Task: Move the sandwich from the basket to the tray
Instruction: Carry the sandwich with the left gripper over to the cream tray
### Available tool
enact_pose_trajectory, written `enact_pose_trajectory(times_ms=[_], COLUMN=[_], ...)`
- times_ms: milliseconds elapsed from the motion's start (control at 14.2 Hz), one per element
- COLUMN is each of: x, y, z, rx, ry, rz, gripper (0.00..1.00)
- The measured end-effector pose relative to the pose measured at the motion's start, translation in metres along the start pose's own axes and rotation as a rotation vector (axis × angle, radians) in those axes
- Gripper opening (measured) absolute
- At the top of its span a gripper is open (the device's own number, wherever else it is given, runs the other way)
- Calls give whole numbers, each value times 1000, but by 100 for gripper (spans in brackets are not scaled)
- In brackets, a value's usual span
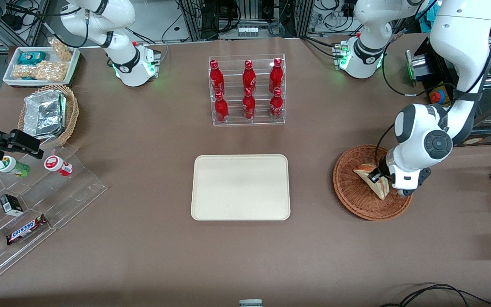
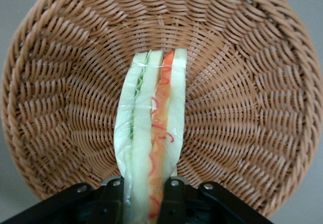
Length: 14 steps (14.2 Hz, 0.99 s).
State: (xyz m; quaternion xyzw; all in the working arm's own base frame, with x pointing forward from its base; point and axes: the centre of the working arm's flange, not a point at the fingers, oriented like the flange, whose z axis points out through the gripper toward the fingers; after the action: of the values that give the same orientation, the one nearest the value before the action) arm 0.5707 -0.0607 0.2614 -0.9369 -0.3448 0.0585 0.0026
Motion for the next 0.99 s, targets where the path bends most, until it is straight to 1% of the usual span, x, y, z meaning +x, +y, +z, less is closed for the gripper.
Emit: enact_pose_trajectory(times_ms=[141, 282, 423, 563, 704, 775, 845, 915, 986], x=[-3, -13, -34, -72, -119, -145, -173, -197, -218], y=[14, 35, 64, 98, 131, 145, 160, 176, 193], z=[-20, -44, -66, -77, -70, -61, -51, -44, -39], rx=[17, 33, 51, 61, 88, 104, 113, 112, 103], ry=[4, 23, 50, 80, 110, 112, 107, 104, 102], rz=[26, 72, 143, 236, 363, 441, 513, 567, 608], gripper=[19, 19, 19, 15, 15, 15, 15, 15, 15])
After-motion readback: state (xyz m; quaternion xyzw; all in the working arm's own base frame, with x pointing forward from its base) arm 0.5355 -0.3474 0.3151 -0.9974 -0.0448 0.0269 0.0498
